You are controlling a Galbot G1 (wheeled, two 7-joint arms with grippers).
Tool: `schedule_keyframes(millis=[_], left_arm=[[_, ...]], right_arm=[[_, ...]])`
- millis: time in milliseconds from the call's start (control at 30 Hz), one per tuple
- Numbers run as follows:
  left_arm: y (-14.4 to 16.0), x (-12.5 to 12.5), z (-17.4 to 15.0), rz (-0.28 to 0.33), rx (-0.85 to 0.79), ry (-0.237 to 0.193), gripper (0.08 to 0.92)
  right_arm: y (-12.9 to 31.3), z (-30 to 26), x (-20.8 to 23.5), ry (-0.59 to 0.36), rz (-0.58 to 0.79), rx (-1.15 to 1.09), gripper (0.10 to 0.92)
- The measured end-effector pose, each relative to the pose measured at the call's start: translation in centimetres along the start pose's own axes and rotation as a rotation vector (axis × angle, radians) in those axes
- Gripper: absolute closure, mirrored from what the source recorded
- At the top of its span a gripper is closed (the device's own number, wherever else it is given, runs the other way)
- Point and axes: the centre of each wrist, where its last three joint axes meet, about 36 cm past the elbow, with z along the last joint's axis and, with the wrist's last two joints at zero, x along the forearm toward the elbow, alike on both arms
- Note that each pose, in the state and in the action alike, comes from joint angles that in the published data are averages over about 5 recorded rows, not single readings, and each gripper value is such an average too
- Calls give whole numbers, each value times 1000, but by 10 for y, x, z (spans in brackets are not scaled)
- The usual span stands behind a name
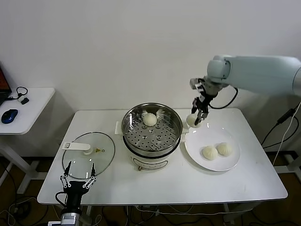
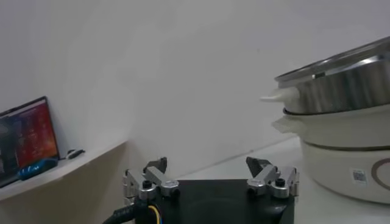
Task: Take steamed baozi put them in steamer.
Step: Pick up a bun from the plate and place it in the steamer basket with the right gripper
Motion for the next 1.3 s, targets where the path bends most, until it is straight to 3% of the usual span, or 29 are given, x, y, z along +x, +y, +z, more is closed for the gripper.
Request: schedule_keyframes(millis=[200, 400, 800, 1300], left_arm=[[0, 1, -3, 4, -2, -3, 177], [1, 2, -6, 6, -4, -9, 177], [5, 1, -9, -4, -7, -18, 177], [8, 0, -3, -10, -12, -9, 177]], right_arm=[[-4, -52, 28, -28, 15, 46, 454], [-11, -109, 25, -41, 18, 100, 454], [-21, -191, -41, -59, -18, 175, 454], [-25, -210, -114, -60, -66, 192, 454]])
